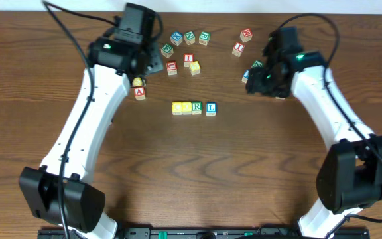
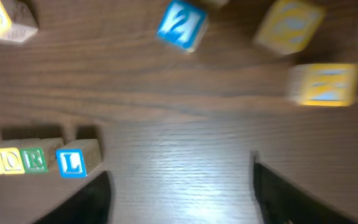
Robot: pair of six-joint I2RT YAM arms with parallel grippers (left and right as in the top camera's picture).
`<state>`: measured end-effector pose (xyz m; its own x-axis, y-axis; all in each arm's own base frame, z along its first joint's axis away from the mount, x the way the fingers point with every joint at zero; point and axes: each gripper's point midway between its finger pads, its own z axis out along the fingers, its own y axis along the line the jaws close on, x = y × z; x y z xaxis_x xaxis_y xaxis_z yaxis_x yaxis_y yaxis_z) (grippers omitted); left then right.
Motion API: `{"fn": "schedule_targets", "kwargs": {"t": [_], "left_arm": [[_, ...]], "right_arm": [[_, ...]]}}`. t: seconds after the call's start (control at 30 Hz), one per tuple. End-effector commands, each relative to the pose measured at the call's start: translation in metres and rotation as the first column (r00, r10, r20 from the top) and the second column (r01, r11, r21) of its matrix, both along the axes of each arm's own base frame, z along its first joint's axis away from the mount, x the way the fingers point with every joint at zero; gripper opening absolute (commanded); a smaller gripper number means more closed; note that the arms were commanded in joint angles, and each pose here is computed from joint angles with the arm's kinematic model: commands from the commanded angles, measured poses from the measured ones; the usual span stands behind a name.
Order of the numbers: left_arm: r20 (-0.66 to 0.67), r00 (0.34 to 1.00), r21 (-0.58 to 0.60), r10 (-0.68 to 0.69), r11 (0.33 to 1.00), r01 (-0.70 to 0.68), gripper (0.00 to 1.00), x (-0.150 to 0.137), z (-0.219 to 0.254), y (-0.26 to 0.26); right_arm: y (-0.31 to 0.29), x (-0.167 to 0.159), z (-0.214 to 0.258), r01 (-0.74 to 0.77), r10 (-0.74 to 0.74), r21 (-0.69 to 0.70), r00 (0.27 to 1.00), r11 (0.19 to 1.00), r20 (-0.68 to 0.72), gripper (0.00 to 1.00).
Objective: Spell out CORL
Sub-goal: 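Lower the right gripper to the right side of the L block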
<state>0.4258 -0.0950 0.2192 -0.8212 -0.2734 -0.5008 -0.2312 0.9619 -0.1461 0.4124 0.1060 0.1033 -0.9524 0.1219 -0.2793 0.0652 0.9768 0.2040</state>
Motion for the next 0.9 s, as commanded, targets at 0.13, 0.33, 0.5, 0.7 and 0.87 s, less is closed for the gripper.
{"fn": "schedule_targets", "kwargs": {"t": [0.13,0.33,0.5,0.7,0.87], "left_arm": [[-0.021,0.999,0.024,0.04,0.999,-0.04,0.31,-0.002,-0.005,0.02],[-0.02,0.999,0.021,0.044,0.999,-0.043,0.31,-0.001,-0.005,0.02],[-0.021,0.999,0.021,0.044,0.999,-0.043,0.32,-0.001,-0.005,0.02],[-0.023,0.999,0.022,0.043,0.999,-0.043,0.31,-0.001,-0.006,0.02],[-0.023,0.999,0.022,0.043,0.999,-0.043,0.31,-0.001,-0.006,0.02]], "right_arm": [[0.034,-0.021,-0.027,0.009,-0.008,0.023,0.999,1.0,-0.037,0.24],[0.064,-0.036,-0.04,0.001,0.002,0.062,0.999,0.998,-0.053,0.09],[0.085,-0.038,-0.047,-0.032,0.035,0.074,0.999,0.997,-0.039,0.07],[0.093,-0.042,-0.067,-0.009,0.014,0.07,0.996,0.998,-0.085,0.02],[0.091,-0.045,-0.078,-0.001,0.007,0.057,0.993,0.998,-0.115,0.01]]}}
